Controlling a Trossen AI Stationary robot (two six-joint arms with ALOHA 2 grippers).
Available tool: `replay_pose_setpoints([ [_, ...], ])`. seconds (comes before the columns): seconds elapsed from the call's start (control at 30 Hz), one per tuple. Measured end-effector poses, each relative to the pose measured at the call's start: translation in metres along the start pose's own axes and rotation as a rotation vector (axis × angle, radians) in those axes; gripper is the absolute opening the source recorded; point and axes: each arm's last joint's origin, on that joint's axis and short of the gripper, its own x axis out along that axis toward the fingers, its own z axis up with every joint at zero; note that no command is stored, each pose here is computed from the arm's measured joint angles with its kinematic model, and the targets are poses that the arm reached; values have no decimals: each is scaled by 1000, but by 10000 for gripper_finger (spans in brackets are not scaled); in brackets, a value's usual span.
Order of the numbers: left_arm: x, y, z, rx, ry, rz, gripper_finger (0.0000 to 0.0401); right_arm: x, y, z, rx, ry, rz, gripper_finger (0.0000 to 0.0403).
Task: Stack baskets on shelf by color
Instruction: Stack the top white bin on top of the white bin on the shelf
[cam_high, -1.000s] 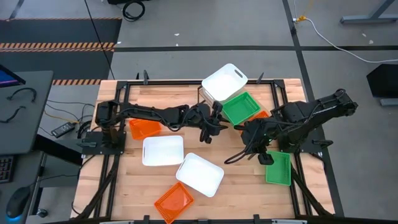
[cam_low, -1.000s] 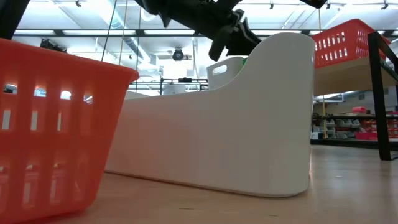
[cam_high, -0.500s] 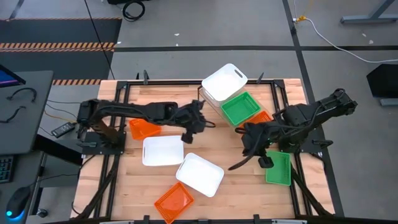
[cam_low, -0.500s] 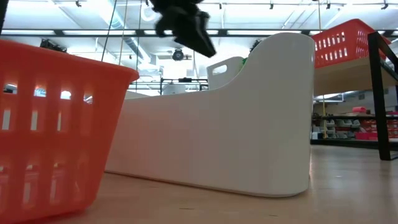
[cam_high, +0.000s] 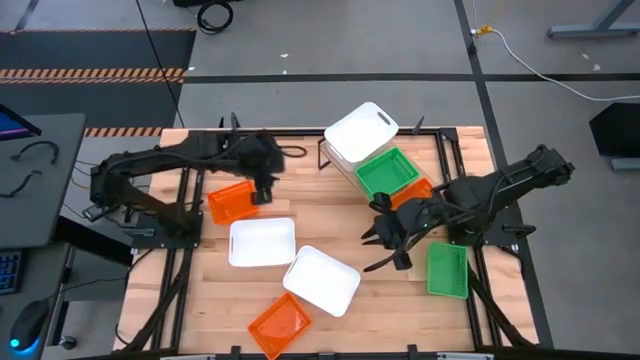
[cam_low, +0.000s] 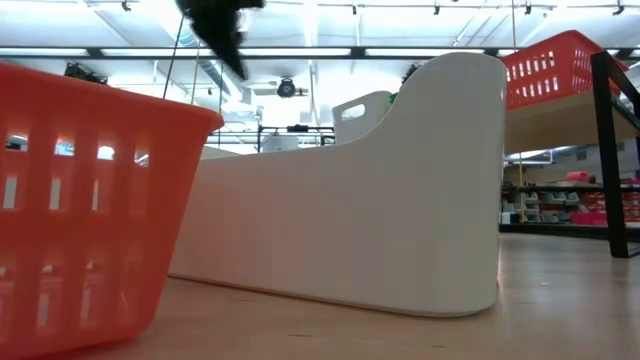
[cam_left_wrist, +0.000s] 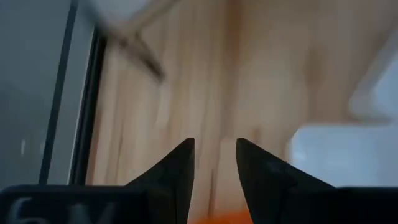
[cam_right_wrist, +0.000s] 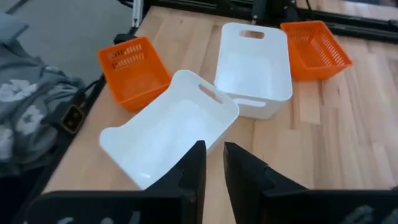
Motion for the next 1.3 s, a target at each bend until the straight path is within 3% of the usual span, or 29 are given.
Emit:
replay_pose_setpoints([
  [0.1, -4, 4, -18, -58, 151, -11, 125, 12, 1, -6, -26, -35, -1, 78],
  [0.2, -6, 0, -29, -40, 274, -41, 125, 20, 2, -10, -38, -85, 5, 94],
  [0.47, -2, -4, -38, 32, 435, -67, 125, 26, 7, -11, -57, -189, 23, 114],
  [0.9, -6, -26, -35, 120, 411, -151, 125, 24, 16, -8, -98, -236, 46, 113],
  [1.3, -24, -101, -31, 239, 324, -240, 125, 24, 17, -8, -40, -236, 55, 113],
])
